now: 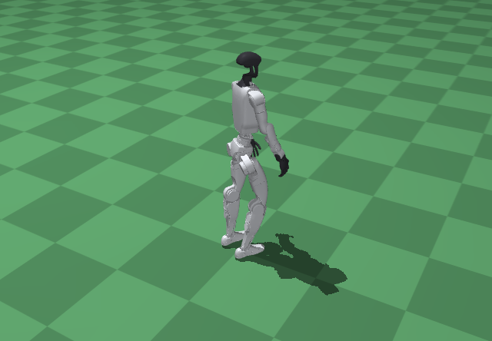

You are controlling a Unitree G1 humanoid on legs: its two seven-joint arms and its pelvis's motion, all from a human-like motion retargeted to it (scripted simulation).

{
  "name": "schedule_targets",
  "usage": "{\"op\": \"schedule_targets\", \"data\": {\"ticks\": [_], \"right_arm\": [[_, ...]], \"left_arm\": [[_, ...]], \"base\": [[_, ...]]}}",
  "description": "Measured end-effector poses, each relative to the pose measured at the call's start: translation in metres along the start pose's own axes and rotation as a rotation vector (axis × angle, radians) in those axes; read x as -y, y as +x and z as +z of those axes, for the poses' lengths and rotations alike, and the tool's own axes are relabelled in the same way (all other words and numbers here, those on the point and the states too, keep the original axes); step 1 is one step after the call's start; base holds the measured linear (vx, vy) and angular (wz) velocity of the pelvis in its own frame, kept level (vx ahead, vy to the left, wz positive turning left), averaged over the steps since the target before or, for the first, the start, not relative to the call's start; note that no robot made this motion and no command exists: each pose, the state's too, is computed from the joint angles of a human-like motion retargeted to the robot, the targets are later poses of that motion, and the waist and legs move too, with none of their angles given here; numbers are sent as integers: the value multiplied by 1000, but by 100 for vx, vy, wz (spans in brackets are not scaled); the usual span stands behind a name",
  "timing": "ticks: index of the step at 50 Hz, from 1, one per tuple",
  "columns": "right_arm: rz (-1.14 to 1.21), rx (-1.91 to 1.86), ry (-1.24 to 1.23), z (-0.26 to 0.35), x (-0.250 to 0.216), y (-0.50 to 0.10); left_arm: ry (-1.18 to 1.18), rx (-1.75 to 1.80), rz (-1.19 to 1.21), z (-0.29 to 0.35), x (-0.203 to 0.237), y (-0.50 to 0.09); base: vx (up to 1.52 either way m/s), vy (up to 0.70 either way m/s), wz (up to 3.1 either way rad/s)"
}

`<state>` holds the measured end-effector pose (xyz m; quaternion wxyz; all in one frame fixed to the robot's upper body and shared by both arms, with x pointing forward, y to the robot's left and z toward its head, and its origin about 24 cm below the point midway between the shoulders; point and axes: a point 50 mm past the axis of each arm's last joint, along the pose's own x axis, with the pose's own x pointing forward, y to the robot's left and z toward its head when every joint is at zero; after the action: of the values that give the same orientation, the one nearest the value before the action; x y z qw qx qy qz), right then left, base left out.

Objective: Walk

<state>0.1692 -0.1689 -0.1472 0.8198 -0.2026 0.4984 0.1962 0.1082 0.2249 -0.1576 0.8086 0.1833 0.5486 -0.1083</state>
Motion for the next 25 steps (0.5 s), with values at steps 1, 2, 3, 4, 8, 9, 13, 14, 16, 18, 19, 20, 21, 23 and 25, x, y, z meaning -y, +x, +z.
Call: {"op": "schedule_targets", "data": {"ticks": [1,2,3,4,8,9,13,14,16,18,19,20,21,23,25], "right_arm": [[2,1,-5,1,0,0],[4,1,-9,2,0,0],[5,1,-13,3,0,1],[6,1,-16,3,0,1],[11,-7,-28,3,-1,1],[12,-9,-29,2,-1,1],[31,-37,-30,-8,-12,1],[29,-37,-33,-7,-10,1],[20,-28,-40,-2,-1,0],[20,-25,-43,0,2,0],[19,-23,-44,0,3,0],[18,-21,-46,1,4,0],[17,-18,-46,2,5,0],[15,-10,-47,4,7,0],[11,2,-46,7,9,0]], "left_arm": [[0,4,-1,1,0,0],[1,9,-1,1,0,0],[2,16,-1,3,-1,0],[3,23,0,4,-1,0],[10,56,6,12,-3,0],[14,65,8,14,-3,1],[21,83,-13,15,9,1],[27,93,-9,18,6,1],[41,120,7,28,-4,1],[48,139,6,35,-6,2],[52,147,5,38,-6,2],[56,154,4,40,-6,2],[60,157,3,42,-6,2],[65,157,2,42,-6,2],[69,144,1,38,-6,2]], "base": [[5,-7,33],[4,-6,32],[3,-6,32],[2,-5,32],[0,-4,30],[-1,-2,28],[-6,-1,27],[-3,1,33],[1,3,32],[-5,3,23],[-6,4,22],[-6,4,22],[-7,5,23],[-7,5,24],[-8,6,26]]}}
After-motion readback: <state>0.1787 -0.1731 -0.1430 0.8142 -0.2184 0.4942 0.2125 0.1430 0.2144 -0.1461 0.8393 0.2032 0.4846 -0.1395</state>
